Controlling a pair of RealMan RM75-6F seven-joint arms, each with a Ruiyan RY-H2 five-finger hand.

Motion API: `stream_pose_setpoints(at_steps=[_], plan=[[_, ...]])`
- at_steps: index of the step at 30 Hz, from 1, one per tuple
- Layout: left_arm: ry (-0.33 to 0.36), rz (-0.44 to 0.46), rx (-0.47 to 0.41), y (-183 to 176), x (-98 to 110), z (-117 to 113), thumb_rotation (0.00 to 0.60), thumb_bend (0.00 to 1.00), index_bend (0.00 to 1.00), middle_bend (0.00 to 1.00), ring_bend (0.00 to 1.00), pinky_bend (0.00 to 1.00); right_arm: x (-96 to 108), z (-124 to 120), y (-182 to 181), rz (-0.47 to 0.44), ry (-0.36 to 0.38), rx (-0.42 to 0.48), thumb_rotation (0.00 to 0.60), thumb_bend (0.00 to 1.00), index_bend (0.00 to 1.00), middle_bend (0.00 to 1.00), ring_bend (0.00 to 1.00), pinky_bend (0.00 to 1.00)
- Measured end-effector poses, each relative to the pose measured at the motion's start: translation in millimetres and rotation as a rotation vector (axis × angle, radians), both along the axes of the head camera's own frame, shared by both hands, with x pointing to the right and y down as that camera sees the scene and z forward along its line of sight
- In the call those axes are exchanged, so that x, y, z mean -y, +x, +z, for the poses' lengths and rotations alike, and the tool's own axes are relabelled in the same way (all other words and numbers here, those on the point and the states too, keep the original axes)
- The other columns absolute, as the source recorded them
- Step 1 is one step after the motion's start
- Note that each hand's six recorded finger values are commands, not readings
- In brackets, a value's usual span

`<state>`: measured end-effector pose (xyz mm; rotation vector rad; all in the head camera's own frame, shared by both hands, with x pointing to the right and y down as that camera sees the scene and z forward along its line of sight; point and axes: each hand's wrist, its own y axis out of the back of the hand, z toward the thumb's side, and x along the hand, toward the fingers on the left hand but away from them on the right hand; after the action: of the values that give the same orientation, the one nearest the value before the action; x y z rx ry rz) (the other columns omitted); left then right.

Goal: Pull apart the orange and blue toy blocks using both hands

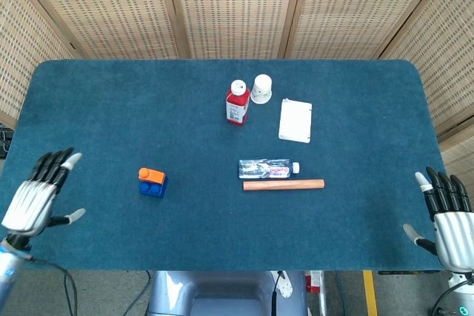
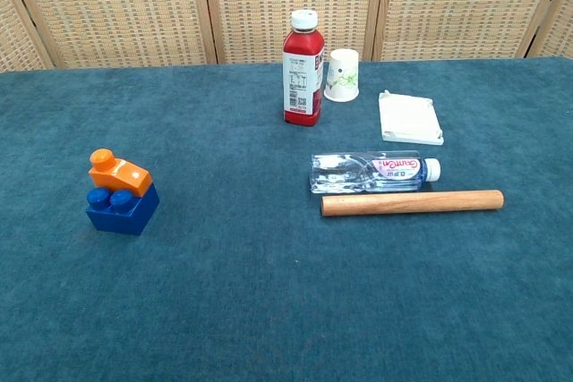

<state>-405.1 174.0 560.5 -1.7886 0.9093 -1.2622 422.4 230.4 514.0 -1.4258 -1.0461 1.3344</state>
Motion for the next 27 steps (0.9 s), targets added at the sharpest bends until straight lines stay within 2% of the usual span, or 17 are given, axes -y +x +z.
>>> stream_pose_setpoints(at_steps=[4,9,15,27], plan=[[-0.064,0.110,0.004,28,23,24,0.600,0.14,0.09,0.09,0.09,0.03,1,2,1,0.009,-0.005,-0.007,0.600,0.00,0.00,0.00,0.00,0.00],[-0.142,0.188,0.014,59,42,56,0.600,0.17,0.25,0.20,0.15,0.07,3,3,6,0.028,-0.009,-0.009,0.600,0.00,0.00,0.00,0.00,0.00],[-0.170,0.159,-0.009,77,53,81,0.600,0.21,0.28,0.23,0.17,0.07,5,5,8,0.036,-0.016,-0.006,0.600,0.00,0.00,0.00,0.00,0.00],[-0.216,0.129,0.054,85,64,111,0.600,0.22,0.30,0.26,0.20,0.07,6,8,11,0.047,-0.022,-0.007,0.600,0.00,0.00,0.00,0.00,0.00]])
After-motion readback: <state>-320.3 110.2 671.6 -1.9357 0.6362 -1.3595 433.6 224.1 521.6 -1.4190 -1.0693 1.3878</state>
